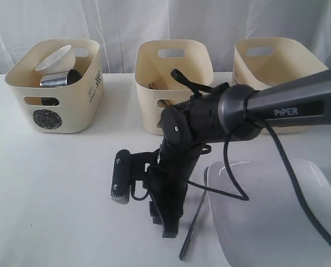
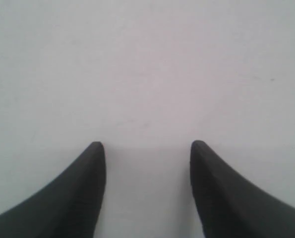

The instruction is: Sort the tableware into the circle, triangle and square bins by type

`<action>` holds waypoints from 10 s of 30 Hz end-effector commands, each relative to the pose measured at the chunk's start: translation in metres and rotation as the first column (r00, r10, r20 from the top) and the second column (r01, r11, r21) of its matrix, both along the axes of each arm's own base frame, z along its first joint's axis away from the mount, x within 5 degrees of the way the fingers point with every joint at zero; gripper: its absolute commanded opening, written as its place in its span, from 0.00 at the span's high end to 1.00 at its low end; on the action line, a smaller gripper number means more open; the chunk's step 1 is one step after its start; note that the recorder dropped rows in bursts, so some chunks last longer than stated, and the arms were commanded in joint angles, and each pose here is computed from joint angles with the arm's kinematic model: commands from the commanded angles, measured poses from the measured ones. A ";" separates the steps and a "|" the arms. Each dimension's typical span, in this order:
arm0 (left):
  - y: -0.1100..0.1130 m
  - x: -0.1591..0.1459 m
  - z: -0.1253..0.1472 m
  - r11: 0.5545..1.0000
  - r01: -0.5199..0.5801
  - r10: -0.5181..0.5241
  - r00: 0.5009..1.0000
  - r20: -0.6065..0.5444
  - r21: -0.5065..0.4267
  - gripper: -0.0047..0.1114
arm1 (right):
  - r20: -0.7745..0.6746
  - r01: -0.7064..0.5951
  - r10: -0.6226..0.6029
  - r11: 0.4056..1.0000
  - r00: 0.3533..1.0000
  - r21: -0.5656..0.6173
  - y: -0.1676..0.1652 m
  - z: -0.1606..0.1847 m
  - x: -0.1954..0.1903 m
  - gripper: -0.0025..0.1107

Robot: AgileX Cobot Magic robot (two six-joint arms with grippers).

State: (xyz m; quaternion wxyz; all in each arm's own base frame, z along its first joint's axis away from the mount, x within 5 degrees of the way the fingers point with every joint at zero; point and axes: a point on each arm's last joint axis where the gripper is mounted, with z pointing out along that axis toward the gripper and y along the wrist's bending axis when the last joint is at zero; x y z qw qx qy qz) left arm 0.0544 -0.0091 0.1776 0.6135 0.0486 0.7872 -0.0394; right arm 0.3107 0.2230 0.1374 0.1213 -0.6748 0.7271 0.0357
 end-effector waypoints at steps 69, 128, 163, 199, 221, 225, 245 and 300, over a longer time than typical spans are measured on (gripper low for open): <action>0.000 0.000 -0.001 1.000 0.002 -0.002 1.000 -0.003 -0.008 0.60 | -0.208 0.957 -0.937 -0.258 -0.281 -0.132 -0.033 0.013 -0.011 0.37; 0.000 0.000 -0.001 1.000 0.002 -0.002 1.000 -0.003 -0.008 0.60 | -0.344 0.956 -0.897 0.293 0.278 0.010 0.000 -0.011 -0.006 0.37; 0.000 0.000 -0.001 1.000 0.002 -0.002 1.000 -0.003 -0.008 0.60 | -0.371 0.981 -0.909 0.175 0.192 0.078 -0.026 0.040 0.000 0.37; 0.000 0.000 -0.001 1.000 0.002 -0.002 1.000 -0.003 -0.008 0.60 | -0.355 0.995 -0.930 0.095 0.092 0.011 -0.020 0.034 -0.006 0.38; 0.000 0.000 -0.001 1.000 0.002 -0.002 1.000 -0.003 -0.008 0.60 | -0.239 0.992 -0.970 0.066 0.038 -0.110 -0.002 0.016 0.020 0.38; 0.000 0.000 -0.001 1.000 0.002 -0.002 1.000 -0.003 -0.008 0.60 | -0.229 0.989 -0.973 0.069 0.039 -0.128 0.000 0.010 0.018 0.39; 0.000 0.000 -0.001 1.000 0.010 -0.010 1.000 0.001 0.024 0.60 | -0.243 0.990 -0.969 0.068 0.036 -0.126 0.004 -0.001 0.021 0.88; 0.000 0.000 -0.001 1.000 0.010 -0.010 1.000 0.001 0.024 0.60 | -0.090 0.552 -0.905 0.173 0.416 0.816 -0.075 0.202 0.110 0.98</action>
